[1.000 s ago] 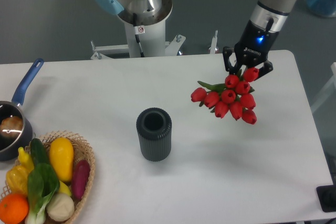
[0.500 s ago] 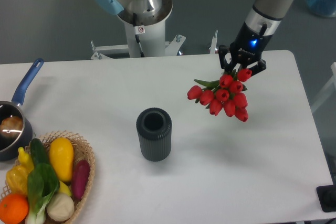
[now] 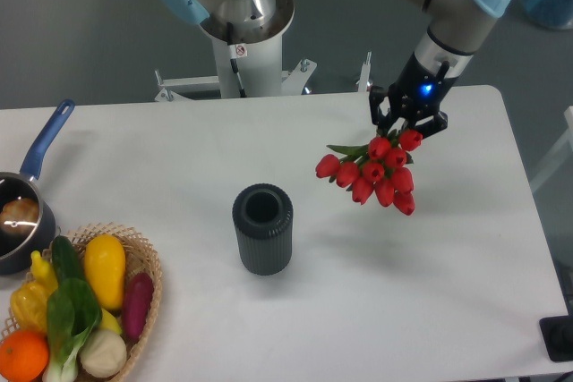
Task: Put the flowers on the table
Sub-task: 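Carry the tulips toward the grey vase and lower them, then lower the tulips onto the table beside the grey vase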
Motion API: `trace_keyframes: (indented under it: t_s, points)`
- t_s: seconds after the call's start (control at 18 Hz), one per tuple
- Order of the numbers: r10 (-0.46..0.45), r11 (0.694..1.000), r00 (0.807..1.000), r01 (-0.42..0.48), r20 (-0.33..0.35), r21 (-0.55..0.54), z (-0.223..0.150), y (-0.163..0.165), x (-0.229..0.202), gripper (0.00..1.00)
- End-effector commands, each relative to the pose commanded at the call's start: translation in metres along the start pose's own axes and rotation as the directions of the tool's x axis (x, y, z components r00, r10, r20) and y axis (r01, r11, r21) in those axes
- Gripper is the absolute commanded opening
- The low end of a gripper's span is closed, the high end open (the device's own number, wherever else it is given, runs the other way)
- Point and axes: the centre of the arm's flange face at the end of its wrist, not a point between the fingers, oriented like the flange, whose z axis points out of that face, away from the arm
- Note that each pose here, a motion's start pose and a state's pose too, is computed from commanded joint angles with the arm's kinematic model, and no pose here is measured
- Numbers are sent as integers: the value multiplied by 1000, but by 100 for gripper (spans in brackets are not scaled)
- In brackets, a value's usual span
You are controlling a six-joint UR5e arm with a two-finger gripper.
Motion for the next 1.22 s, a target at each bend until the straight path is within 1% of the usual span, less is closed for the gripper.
trace_keyframes:
  t_s: [0.17, 0.61, 0.72, 1.0, 1.22]
  points:
    - [5, 1000, 1000, -5, -11, -5, 8, -4, -8, 30]
    - [-6, 1000, 1000, 6, -8, -4, 11, -11, -34, 29]
    - [-5, 1000, 1000, 5, -4, -4, 19, -11, -40, 29]
    - [-11, 1000, 999, 11, -33, -16, 36, -6, -42, 29]
    - [-1, 1000, 998, -1, -59, -30, 53, -11, -41, 30]
